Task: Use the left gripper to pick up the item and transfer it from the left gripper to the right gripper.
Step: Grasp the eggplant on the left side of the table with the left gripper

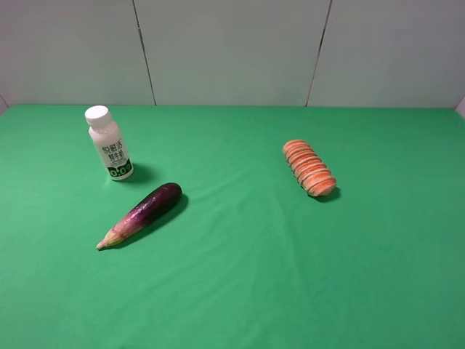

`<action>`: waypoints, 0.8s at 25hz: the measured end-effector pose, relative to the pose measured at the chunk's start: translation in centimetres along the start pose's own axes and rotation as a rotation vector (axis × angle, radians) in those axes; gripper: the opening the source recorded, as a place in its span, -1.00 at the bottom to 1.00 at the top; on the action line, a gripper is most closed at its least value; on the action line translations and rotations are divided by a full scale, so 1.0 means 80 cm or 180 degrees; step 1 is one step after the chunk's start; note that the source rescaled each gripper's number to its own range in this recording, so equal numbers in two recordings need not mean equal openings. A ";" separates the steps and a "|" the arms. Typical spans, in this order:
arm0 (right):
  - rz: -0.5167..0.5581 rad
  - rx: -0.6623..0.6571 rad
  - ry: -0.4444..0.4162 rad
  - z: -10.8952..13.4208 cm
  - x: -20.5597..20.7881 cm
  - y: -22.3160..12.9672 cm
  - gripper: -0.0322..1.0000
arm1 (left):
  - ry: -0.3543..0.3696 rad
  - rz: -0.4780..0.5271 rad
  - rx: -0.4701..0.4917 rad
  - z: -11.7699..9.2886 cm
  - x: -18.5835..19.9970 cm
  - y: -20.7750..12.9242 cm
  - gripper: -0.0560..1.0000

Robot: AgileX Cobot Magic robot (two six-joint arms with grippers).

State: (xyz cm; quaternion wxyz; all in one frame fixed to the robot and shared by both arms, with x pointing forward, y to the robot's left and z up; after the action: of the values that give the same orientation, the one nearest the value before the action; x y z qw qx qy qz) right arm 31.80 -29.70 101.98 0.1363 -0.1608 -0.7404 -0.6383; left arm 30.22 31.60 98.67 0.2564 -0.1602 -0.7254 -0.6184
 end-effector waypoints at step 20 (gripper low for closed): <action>0.0000 0.0000 0.0000 0.000 0.000 0.000 1.00 | 0.0000 0.0000 0.0000 0.000 0.000 0.000 0.92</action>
State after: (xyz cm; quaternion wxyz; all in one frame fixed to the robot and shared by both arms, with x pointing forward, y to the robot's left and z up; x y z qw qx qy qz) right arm 31.80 -29.70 101.98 0.1363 -0.1608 -0.7404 -0.6383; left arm 30.22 31.60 98.67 0.2564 -0.1602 -0.7254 -0.6184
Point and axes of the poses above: a point on each arm's last joint axis where the gripper is mounted, x pointing back along that axis away from the gripper, z along the wrist's bending axis when the last joint is at zero, y = z × x, the point moved 9 cm from there along -x, pointing out along that axis toward the gripper, and after that the axes turned 7 degrees about x, right-handed, at the moved point
